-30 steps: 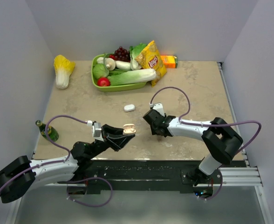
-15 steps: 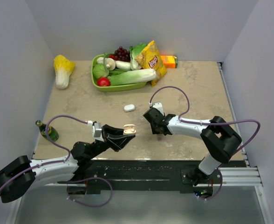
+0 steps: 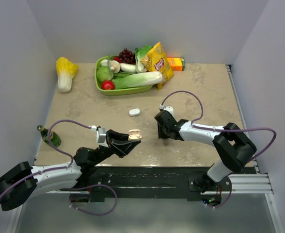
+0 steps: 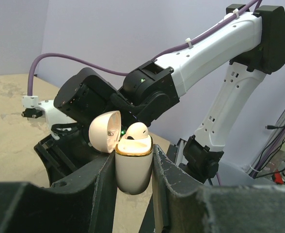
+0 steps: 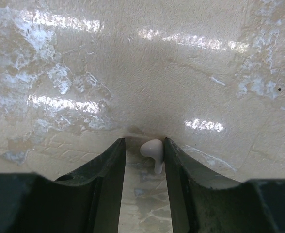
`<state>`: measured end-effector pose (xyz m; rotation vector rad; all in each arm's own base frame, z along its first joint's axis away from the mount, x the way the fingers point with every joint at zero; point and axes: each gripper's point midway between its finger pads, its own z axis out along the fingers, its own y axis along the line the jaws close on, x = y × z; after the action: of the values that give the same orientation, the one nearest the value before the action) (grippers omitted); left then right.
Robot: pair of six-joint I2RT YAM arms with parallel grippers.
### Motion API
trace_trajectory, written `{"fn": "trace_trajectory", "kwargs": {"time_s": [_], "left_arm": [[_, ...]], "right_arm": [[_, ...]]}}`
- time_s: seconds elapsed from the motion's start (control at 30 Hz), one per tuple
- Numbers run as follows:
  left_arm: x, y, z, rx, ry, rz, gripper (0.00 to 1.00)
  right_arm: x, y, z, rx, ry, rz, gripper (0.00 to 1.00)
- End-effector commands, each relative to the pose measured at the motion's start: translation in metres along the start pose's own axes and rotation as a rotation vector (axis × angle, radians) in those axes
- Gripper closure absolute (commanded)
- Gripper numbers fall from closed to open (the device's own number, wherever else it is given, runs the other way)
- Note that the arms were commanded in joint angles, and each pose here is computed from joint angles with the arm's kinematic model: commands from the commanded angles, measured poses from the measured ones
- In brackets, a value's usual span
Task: Insert the wireless bluetooth earbuds into the charging case
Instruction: Pick up the earbud from the center of the board.
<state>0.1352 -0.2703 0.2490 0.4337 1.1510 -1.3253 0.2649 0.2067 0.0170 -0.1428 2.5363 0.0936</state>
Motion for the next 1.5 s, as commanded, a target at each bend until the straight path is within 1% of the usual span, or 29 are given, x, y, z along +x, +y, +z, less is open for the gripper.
{"fn": "trace_trajectory", "kwargs": {"time_s": [0.0,0.1,0.27,0.53,0.73,0.87,1.07,1.17,1.27,1.3,1.33,1.37,1.4,1.47], "left_arm": [[-0.069,-0.042,-0.053,0.183,-0.368,0.028,1.00],[-0.068,-0.042,-0.054,0.183,-0.365,0.028,1.00],[-0.068,-0.042,-0.054,0.184,-0.364,0.027,1.00],[-0.067,-0.042,-0.055,0.181,-0.361,0.025,1.00],[-0.067,-0.042,-0.054,0.180,-0.359,0.025,1.00],[-0.066,-0.042,-0.051,0.183,-0.355,0.024,1.00],[-0.066,-0.042,-0.051,0.185,-0.352,0.023,1.00],[-0.065,-0.042,-0.050,0.184,-0.351,0.024,1.00],[-0.065,-0.042,-0.050,0.182,-0.348,0.024,1.00],[-0.065,-0.042,-0.049,0.183,-0.350,0.026,1.00],[-0.065,-0.042,-0.049,0.182,-0.348,0.027,1.00],[-0.065,-0.042,-0.049,0.181,-0.350,0.027,1.00],[-0.065,-0.041,-0.049,0.179,-0.350,0.029,1.00],[-0.065,-0.040,-0.048,0.175,-0.350,0.037,1.00]], "right_arm": [[0.008,0.010,-0.001,-0.073,0.025,0.099,0.59],[0.009,0.010,-0.002,-0.076,0.022,0.116,0.57],[0.005,0.000,-0.004,-0.027,0.002,0.101,0.56],[0.003,-0.013,-0.005,0.032,-0.004,0.023,0.59],[0.007,-0.017,-0.004,0.046,0.010,0.004,0.59],[0.011,-0.016,-0.002,0.039,0.020,0.004,0.61],[0.013,-0.015,-0.002,0.028,0.025,0.003,0.67],[0.014,-0.014,-0.003,0.019,0.026,0.003,0.74],[0.014,-0.013,-0.005,0.009,0.022,0.008,0.85],[0.014,-0.013,-0.006,0.006,0.018,0.012,0.92],[0.007,-0.011,-0.010,-0.009,-0.008,0.025,0.95],[0.003,-0.009,-0.013,-0.021,-0.025,0.035,1.00],[0.000,-0.008,-0.017,-0.032,-0.040,0.044,1.00],[-0.025,-0.002,-0.036,-0.080,-0.136,0.072,1.00]]}}
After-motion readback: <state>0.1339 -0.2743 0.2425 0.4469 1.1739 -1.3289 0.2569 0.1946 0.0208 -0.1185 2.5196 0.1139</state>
